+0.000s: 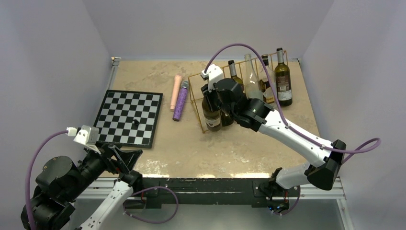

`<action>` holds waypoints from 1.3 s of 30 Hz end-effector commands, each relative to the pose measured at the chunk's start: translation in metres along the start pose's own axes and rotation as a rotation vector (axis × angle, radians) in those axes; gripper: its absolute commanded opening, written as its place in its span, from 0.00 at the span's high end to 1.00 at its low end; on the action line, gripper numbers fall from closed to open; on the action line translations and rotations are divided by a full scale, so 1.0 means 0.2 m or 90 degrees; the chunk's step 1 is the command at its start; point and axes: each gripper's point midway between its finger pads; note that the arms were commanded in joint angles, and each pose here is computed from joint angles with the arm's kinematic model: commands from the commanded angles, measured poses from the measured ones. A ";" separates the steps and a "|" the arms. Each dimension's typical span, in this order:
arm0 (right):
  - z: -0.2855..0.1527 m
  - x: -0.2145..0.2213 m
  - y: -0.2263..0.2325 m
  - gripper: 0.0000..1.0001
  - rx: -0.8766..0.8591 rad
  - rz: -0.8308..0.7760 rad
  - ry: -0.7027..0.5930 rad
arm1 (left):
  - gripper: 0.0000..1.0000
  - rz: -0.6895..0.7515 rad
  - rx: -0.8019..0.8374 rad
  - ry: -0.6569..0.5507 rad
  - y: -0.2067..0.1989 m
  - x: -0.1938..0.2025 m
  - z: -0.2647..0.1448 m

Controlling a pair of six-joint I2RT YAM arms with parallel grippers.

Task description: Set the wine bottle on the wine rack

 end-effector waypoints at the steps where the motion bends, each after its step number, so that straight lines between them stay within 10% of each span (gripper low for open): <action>1: -0.09 -0.27 -0.09 1.00 0.003 0.074 -0.095 | 0.01 0.004 0.014 -0.002 -0.02 -0.01 0.01; 39: 0.47 0.00 -0.17 1.00 0.044 0.153 0.053 | 0.01 0.006 -0.010 0.004 0.03 0.02 0.01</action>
Point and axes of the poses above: each gripper's point midway between its finger pads, its own z axis out along the fingers, its own y axis along the line the jaws close on, x = y × z, and after that the axes turned 8 degrees about -z, right-handed
